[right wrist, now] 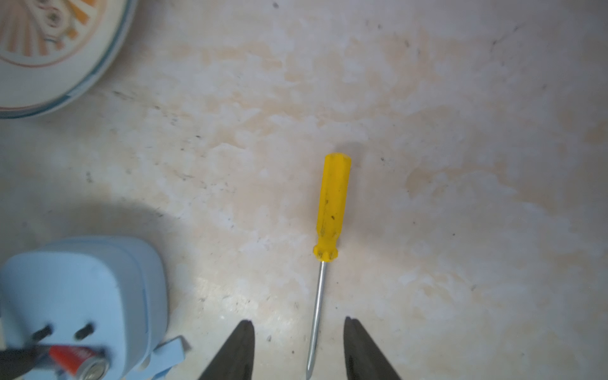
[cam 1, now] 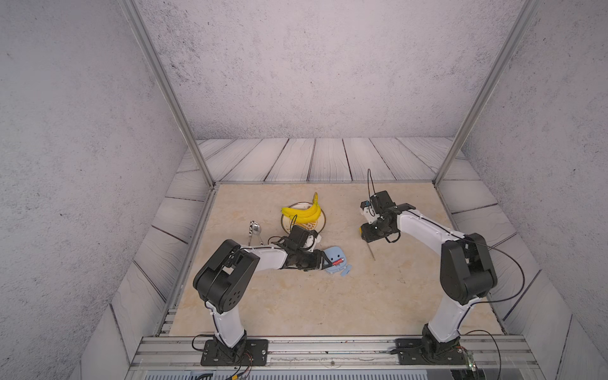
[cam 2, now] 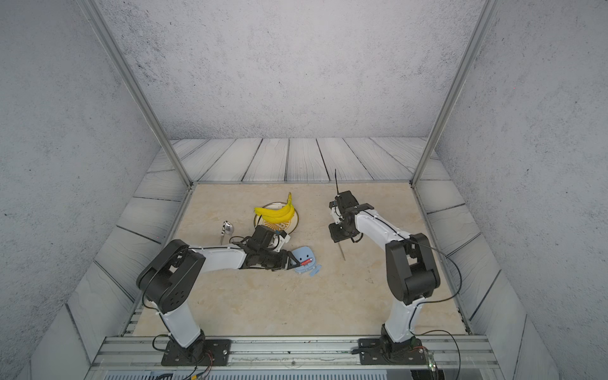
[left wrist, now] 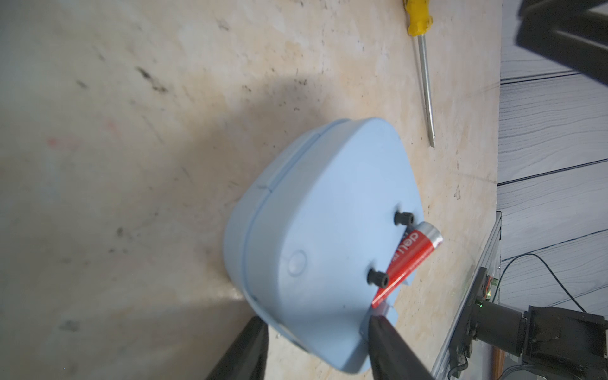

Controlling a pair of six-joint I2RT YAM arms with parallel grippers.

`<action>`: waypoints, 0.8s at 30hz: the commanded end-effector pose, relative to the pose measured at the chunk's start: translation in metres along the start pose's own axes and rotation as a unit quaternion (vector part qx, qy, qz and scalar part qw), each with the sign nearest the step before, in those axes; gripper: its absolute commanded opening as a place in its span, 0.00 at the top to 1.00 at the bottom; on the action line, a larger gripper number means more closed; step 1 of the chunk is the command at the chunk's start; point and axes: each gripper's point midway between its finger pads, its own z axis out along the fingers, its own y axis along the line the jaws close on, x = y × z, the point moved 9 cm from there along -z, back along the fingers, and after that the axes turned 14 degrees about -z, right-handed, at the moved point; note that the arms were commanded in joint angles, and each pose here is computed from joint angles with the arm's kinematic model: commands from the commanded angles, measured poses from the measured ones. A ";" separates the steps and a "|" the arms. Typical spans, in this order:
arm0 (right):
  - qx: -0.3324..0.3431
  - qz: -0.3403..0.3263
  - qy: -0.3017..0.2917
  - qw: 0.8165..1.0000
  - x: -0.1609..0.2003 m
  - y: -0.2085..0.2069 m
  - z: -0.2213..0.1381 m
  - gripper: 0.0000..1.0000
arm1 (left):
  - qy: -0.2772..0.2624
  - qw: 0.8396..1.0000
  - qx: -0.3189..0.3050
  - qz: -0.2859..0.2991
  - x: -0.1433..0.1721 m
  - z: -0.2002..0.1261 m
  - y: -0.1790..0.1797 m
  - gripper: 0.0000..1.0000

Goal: Remove the battery from the alarm
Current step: Place the screwdriver at the center of the board, then remove the battery from the alarm.

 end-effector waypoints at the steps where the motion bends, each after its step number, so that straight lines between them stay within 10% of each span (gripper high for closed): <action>1: -0.041 -0.086 -0.027 0.995 0.010 0.016 -0.010 0.51 | 0.019 0.995 -0.093 -0.028 0.016 0.005 0.032 0.46; 13: -0.145 -0.355 -0.121 0.916 0.030 0.087 -0.011 0.50 | 0.023 0.995 -0.095 -0.029 0.016 0.007 0.033 0.46; 24: -0.150 -0.429 -0.085 0.887 0.011 0.107 0.019 0.53 | 0.024 0.995 -0.095 -0.029 0.015 0.006 0.032 0.46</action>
